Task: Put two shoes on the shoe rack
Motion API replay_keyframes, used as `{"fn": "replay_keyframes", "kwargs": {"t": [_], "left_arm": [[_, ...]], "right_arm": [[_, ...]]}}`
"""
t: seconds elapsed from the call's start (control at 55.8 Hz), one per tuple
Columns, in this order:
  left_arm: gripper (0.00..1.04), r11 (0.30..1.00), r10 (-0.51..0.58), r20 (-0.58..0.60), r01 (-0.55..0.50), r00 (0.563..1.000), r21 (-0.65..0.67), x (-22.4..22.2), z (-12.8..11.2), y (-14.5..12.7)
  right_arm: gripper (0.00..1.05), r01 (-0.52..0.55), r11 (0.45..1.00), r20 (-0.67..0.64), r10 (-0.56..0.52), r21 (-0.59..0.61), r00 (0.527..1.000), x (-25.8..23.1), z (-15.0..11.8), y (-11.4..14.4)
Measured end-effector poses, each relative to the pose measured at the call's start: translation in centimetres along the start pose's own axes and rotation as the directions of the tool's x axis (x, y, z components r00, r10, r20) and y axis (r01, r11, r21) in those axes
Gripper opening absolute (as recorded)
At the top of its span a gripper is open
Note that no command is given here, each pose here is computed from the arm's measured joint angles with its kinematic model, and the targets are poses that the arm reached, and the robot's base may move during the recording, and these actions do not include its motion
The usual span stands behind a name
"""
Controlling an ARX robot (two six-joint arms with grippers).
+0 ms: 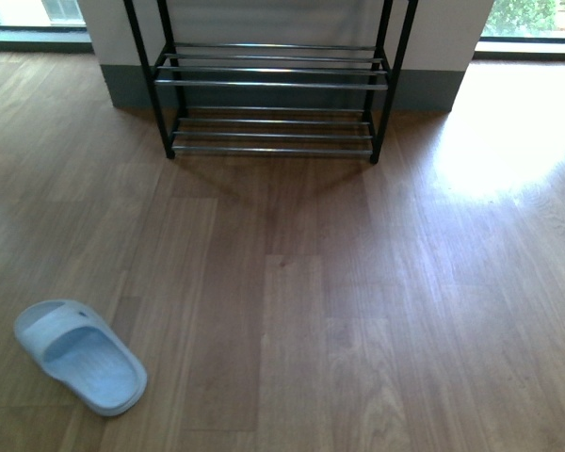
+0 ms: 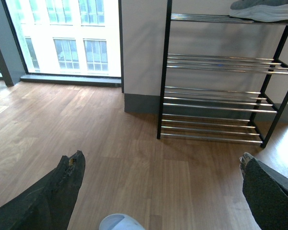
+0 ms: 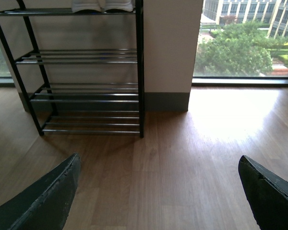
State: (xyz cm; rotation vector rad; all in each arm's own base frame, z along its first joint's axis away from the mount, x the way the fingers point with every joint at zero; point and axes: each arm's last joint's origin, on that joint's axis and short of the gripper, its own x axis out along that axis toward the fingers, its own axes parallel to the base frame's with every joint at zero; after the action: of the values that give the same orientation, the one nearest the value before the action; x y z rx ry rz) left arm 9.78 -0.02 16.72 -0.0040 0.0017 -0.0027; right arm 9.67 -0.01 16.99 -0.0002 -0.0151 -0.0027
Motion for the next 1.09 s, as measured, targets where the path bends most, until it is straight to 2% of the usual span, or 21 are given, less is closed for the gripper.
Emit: {"fn": "replay_keyframes", "kwargs": {"t": [1.094], "left_arm": [[0.95,1.0,0.0,0.0,0.0,1.0,0.0,0.0,0.0,0.0]], "right_arm": [[0.96,-0.005,1.0,0.0,0.005,0.0,1.0,-0.01,0.0,0.01]]}}
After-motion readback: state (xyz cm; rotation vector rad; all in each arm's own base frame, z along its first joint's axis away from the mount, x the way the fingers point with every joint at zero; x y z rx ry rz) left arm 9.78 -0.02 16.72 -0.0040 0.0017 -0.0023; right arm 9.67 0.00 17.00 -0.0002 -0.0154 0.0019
